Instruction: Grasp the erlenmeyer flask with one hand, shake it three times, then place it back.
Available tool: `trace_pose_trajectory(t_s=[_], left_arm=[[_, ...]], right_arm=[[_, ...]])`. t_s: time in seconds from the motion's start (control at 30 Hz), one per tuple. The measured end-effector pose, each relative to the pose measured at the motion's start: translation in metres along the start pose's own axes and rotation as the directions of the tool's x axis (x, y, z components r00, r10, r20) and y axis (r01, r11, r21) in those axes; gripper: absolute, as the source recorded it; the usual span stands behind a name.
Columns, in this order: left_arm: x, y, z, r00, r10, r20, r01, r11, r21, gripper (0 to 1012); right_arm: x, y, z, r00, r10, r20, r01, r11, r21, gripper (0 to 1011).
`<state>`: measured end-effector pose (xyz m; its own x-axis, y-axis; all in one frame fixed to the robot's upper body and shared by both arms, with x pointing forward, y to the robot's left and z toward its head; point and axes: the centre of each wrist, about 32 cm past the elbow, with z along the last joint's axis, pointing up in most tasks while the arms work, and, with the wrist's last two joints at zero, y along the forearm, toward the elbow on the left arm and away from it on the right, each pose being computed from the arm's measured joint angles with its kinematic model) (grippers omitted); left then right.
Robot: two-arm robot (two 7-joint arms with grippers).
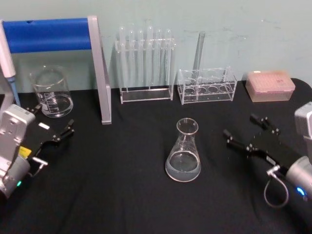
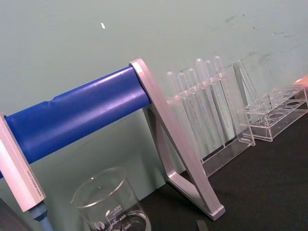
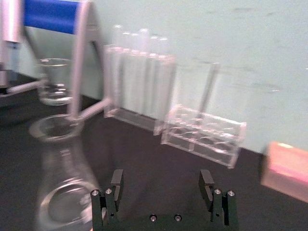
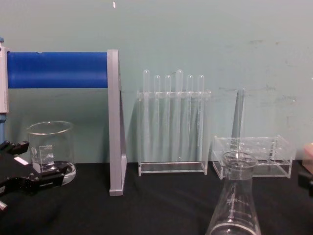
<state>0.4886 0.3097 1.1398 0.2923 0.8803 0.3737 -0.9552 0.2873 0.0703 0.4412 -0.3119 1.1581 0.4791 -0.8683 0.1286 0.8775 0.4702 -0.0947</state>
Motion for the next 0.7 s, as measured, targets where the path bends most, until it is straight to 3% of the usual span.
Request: trace_pose_trajectory(t_s=[0.13, 0.17, 0.27, 0.4, 0.53, 0.7], left_arm=[[0.0000, 0.0000, 0.0000, 1.0000, 0.000, 0.000, 0.000, 1.0000, 0.000, 1001], [0.0000, 0.0000, 0.0000, 1.0000, 0.000, 0.000, 0.000, 1.0000, 0.000, 1001], [0.0000, 0.0000, 0.0000, 1.0000, 0.000, 0.000, 0.000, 1.0000, 0.000, 1001], [0.0000, 0.0000, 0.0000, 1.0000, 0.000, 0.000, 0.000, 1.0000, 0.000, 1001], [0.0000, 0.0000, 0.0000, 1.0000, 0.000, 0.000, 0.000, 1.0000, 0.000, 1001], [0.0000, 0.0000, 0.0000, 1.0000, 0.000, 0.000, 0.000, 1.0000, 0.000, 1001]], right_arm=[[0.002, 0.011, 0.001, 0.997, -0.068, 0.025, 0.068, 0.998, 0.009, 1000], [0.001, 0.020, 0.000, 0.991, -0.123, 0.050, 0.123, 0.992, 0.019, 1000], [0.000, 0.030, -0.001, 0.980, -0.180, 0.083, 0.178, 0.984, 0.033, 1000], [-0.004, 0.045, -0.004, 0.951, -0.265, 0.157, 0.258, 0.964, 0.067, 1000], [-0.007, 0.054, -0.010, 0.927, -0.305, 0.217, 0.291, 0.952, 0.093, 1000], [-0.009, 0.060, -0.016, 0.916, -0.315, 0.247, 0.300, 0.949, 0.095, 1000]])
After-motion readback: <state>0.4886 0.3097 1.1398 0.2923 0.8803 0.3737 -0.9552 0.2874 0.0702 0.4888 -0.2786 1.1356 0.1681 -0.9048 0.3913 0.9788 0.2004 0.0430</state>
